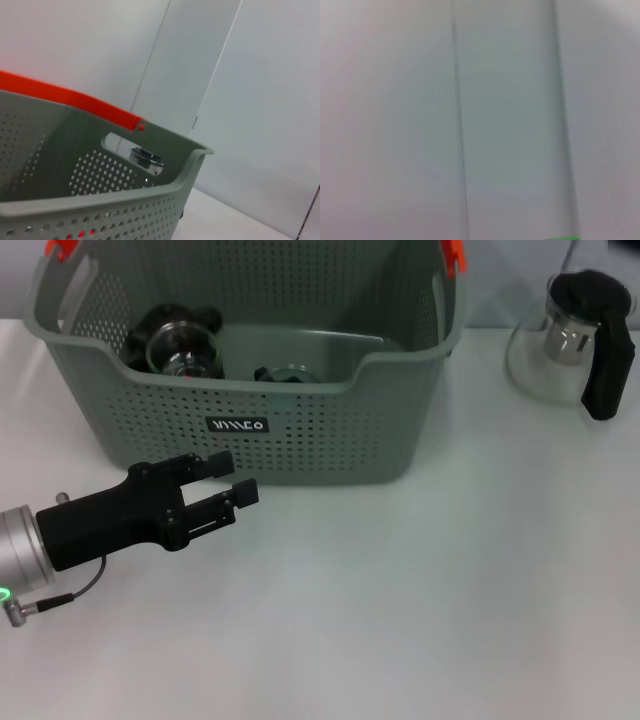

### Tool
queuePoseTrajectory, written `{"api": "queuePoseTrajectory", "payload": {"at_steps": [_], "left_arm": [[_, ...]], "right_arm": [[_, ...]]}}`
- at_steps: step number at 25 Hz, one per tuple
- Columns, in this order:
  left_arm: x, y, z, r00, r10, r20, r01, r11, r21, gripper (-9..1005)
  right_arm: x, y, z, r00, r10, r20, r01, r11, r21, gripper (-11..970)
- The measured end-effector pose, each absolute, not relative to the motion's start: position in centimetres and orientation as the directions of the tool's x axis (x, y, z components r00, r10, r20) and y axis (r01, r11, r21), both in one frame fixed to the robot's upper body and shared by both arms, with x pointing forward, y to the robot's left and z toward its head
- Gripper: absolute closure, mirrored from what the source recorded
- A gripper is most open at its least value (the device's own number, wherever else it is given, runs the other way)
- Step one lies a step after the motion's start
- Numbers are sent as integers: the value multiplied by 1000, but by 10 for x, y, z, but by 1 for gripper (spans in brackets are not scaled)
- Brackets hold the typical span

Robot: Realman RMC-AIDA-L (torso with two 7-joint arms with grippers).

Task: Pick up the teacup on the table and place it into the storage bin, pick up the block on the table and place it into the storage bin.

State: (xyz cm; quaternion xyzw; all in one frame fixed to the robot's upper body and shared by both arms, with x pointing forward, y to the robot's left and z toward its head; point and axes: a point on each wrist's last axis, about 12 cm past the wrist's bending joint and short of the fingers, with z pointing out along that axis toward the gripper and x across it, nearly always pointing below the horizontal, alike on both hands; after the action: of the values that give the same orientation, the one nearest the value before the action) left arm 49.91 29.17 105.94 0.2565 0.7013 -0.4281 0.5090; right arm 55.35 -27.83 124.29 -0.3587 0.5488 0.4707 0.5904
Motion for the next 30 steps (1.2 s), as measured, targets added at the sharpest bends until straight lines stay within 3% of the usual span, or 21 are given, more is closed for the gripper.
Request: {"api": "queuePoseTrajectory", "payload": {"at_steps": [6, 11, 15, 20, 25, 30], "left_arm": [[495, 293, 1058, -358, -87, -930, 789, 504, -351, 416], [493, 294, 1056, -369, -93, -925, 782, 506, -363, 416], [494, 294, 1057, -371, -95, -924, 783, 503, -367, 417], [495, 293, 1057, -374, -97, -922, 782, 501, -370, 417], [495, 294, 1057, -379, -97, -920, 776, 508, -373, 416], [495, 294, 1056, -377, -95, -921, 775, 512, -370, 416]], "right_arm": [[608, -230, 1299, -109, 66, -992, -885, 447, 127, 531], [647, -153, 1321, -169, -222, -960, -838, 546, 21, 532], [671, -98, 1313, -215, -453, -865, -797, 593, -113, 532], [689, -49, 1276, -272, -627, -730, -797, 572, -195, 531], [694, -36, 1239, -286, -690, -664, -794, 559, -239, 531], [691, -34, 1227, -288, -707, -647, -800, 548, -243, 531]]}}
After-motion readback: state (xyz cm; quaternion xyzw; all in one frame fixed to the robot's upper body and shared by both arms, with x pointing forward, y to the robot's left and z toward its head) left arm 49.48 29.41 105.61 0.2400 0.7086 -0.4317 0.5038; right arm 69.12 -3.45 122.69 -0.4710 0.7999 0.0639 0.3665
